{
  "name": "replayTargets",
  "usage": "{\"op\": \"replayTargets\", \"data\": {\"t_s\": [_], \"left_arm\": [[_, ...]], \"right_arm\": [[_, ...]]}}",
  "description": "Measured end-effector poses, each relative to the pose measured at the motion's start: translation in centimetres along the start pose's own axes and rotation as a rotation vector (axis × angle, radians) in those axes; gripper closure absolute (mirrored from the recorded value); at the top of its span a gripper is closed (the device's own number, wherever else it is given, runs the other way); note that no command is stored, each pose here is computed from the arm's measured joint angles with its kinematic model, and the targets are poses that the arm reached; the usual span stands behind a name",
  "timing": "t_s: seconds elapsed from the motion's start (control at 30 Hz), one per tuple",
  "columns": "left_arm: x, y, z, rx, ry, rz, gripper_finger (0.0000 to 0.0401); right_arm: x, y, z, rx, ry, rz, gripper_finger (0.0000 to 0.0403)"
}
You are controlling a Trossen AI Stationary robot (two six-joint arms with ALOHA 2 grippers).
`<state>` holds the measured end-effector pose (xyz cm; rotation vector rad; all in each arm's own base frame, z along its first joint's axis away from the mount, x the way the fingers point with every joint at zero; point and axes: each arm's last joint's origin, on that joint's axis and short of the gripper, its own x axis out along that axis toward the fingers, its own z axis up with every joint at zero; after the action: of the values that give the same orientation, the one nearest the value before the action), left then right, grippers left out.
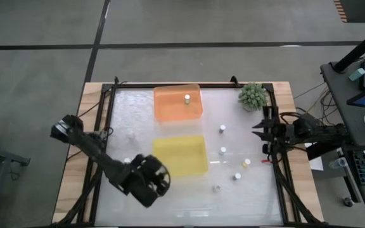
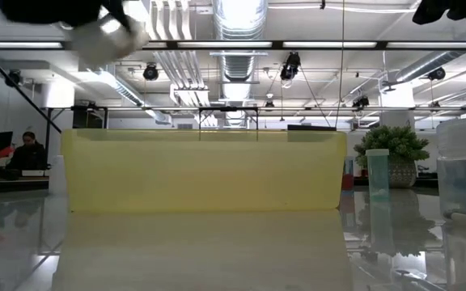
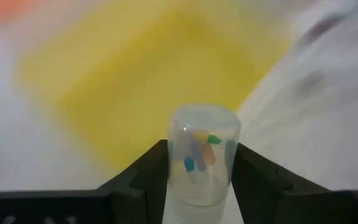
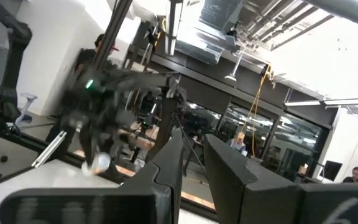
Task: Pick and place medicine bottles into bin by pill shape (circle, oval)
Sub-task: Put the bottom left transparent capsule bottle into the yellow bin
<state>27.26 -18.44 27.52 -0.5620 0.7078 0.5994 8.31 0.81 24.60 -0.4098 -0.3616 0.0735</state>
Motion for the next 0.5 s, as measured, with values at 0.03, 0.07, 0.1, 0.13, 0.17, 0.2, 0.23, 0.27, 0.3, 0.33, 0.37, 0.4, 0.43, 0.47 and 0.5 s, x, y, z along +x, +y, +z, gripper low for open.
{"op": "replayTargets", "data": {"t_s": [0.03, 0.07, 0.1, 0.13, 0.17, 0.2, 0.23, 0.27, 0.3, 0.33, 0.37, 0.4, 0.43, 0.47, 0.5], "left_arm": [[-0.3, -0.3, 1.1, 0.021, -0.042, -0.054, 0.0272], [-0.5, -0.6, 2.3, 0.042, -0.082, -0.105, 0.0272], [-0.8, -0.8, 3.4, 0.062, -0.119, -0.158, 0.0271], [-1.0, -0.9, 4.5, 0.087, -0.159, -0.194, 0.0271], [-1.0, -1.1, 5.5, 0.115, -0.202, -0.224, 0.0271], [-1.0, -1.3, 6.5, 0.146, -0.249, -0.25, 0.0271], [-1.0, -1.4, 7.3, 0.181, -0.292, -0.271, 0.0271], [-0.8, -1.5, 8.0, 0.227, -0.331, -0.284, 0.0271], [-0.6, -1.5, 8.9, 0.275, -0.365, -0.3, 0.0271], [-0.4, -1.6, 9.6, 0.313, -0.393, -0.332, 0.0271], [-0.1, -1.7, 10.3, 0.348, -0.421, -0.362, 0.0271], [0.2, -1.6, 10.8, 0.385, -0.442, -0.386, 0.0271], [0.6, -1.5, 11.4, 0.417, -0.466, -0.415, 0.0271], [0.9, -1.4, 11.8, 0.447, -0.487, -0.439, 0.0271], [1.3, -1.2, 12.1, 0.48, -0.507, -0.456, 0.0271]], "right_arm": [[0.2, 0.0, 0.0, 0.002, 0.002, 0.001, 0.0344], [0.3, 0.0, -0.1, 0.003, 0.005, 0.002, 0.0344], [0.5, 0.0, -0.2, 0.005, 0.011, 0.005, 0.0344], [0.7, 0.0, -0.2, 0.008, 0.014, 0.006, 0.0344], [1.0, 0.1, -0.3, 0.012, 0.019, 0.008, 0.0344], [1.2, 0.1, -0.4, 0.012, 0.026, 0.011, 0.0344], [1.4, 0.1, -0.6, 0.013, 0.034, 0.015, 0.0344], [1.7, 0.2, -0.7, 0.014, 0.038, 0.017, 0.0344], [2.0, 0.2, -0.8, 0.02, 0.04, 0.017, 0.0344], [2.2, 0.2, -0.9, 0.029, 0.046, 0.02, 0.0344], [2.5, 0.3, -1.0, 0.037, 0.052, 0.023, 0.0344], [2.8, 0.2, -1.1, 0.046, 0.055, 0.023, 0.0344], [3.2, 0.3, -1.3, 0.059, 0.07, 0.03, 0.0344], [3.6, 0.4, -1.6, 0.068, 0.094, 0.039, 0.0344], [4.1, 0.5, -1.9, 0.083, 0.12, 0.049, 0.0344]]}}
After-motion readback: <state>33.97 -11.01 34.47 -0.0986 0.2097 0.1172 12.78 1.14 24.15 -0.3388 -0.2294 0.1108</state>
